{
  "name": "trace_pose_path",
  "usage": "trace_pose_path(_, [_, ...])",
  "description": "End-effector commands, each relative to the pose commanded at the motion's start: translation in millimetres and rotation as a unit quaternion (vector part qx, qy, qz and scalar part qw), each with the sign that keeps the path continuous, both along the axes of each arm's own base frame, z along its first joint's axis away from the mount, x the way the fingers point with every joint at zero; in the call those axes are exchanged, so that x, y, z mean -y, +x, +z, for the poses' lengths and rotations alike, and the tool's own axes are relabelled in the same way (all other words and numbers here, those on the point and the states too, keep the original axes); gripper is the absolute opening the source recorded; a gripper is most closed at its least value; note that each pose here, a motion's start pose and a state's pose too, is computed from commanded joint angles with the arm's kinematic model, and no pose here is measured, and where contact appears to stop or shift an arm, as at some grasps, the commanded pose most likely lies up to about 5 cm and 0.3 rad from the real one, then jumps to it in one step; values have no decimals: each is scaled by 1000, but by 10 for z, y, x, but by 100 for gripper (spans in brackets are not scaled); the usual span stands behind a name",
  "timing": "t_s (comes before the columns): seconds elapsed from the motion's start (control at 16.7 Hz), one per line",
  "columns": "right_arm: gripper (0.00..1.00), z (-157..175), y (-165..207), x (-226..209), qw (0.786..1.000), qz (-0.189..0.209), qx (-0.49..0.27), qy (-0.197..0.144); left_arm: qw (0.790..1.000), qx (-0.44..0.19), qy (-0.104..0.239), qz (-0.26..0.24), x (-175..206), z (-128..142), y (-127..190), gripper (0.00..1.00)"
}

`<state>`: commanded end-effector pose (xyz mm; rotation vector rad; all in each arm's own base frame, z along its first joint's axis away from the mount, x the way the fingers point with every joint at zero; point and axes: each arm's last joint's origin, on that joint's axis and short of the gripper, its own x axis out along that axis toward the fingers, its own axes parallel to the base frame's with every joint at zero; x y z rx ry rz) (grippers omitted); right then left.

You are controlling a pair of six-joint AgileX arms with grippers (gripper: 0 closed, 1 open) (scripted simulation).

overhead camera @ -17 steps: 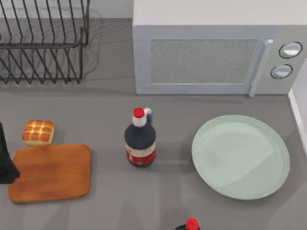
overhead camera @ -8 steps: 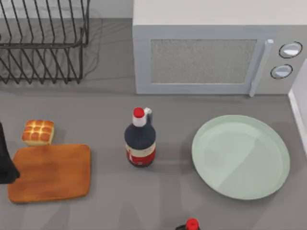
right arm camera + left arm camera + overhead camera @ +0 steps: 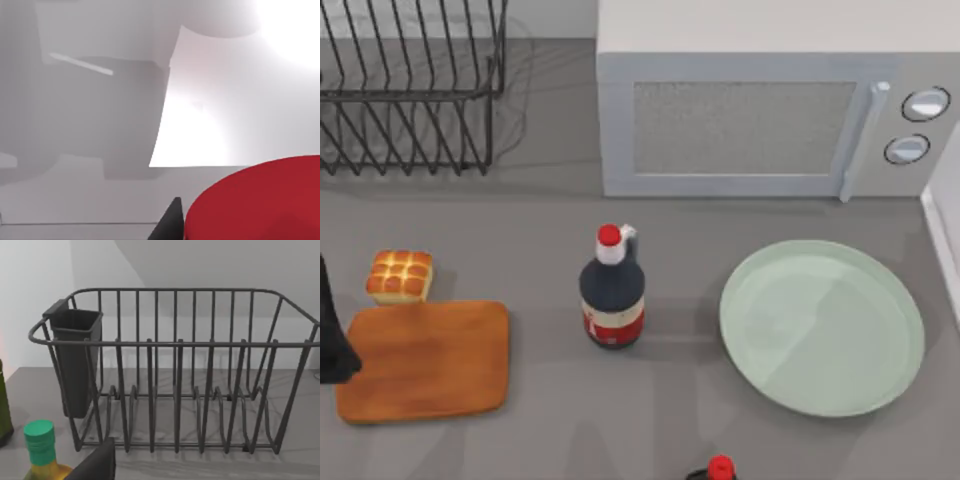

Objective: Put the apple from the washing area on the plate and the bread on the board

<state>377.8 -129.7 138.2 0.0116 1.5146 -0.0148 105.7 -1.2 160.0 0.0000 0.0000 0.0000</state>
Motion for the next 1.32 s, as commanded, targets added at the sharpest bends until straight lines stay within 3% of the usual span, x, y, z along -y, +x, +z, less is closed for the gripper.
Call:
trace_pose_path(0.24, [0, 206, 9, -285, 1000, 4, 0, 7, 1000, 0, 0, 0, 0, 0, 0, 100])
trace_pose_path(0.6, [0, 391, -161, -1095, 998, 8, -59, 22, 1000, 0, 0, 0, 0, 0, 0, 100])
trace_pose_path(0.9, [0, 512, -431, -1805, 994, 7, -112, 6, 1000, 0, 0, 0, 0, 0, 0, 100])
trace_pose_path(1.32, [0, 797, -610, -2667, 998, 6, -66, -8, 1000, 0, 0, 0, 0, 0, 0, 100])
